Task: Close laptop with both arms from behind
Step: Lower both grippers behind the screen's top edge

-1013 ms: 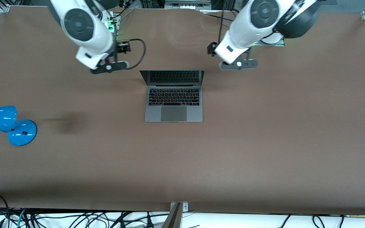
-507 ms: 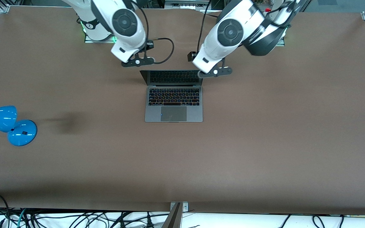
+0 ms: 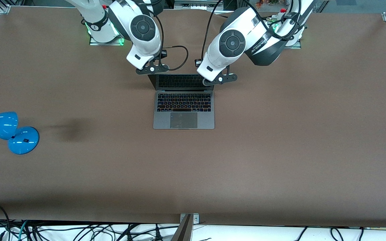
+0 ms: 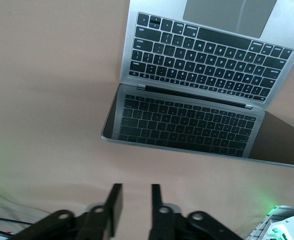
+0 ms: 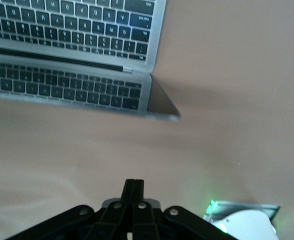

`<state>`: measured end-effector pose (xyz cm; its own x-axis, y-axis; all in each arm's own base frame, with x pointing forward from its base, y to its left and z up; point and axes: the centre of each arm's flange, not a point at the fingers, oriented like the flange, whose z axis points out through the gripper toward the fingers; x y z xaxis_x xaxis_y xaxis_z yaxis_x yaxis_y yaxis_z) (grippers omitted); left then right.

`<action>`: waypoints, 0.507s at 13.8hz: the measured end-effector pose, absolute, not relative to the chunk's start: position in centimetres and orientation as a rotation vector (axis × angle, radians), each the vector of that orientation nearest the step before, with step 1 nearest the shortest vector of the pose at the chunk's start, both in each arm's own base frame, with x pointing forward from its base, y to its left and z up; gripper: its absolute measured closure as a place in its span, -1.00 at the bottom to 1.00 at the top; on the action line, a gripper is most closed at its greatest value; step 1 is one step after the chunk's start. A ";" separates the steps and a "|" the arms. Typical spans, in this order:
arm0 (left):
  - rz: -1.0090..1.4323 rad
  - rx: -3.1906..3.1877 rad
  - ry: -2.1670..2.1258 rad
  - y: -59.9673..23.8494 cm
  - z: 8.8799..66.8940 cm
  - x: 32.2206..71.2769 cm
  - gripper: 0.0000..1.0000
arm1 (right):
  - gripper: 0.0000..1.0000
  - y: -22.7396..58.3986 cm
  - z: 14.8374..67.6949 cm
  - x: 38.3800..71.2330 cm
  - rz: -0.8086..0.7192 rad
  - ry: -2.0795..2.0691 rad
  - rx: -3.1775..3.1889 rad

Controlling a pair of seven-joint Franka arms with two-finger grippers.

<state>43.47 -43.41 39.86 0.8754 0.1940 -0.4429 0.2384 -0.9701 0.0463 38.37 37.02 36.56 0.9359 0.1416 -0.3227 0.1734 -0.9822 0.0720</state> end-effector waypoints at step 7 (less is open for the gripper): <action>-0.715 2.920 0.363 -44.0 36.2 44.4 0.98 | 0.98 37.0 34.9 40.7 -0.387 0.251 3.019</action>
<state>44.35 -44.02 36.16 0.8600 0.2039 -0.4677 0.2576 -0.9648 0.0529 40.73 36.98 34.93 0.9545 0.1508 -0.2572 0.1729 -0.9828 0.0653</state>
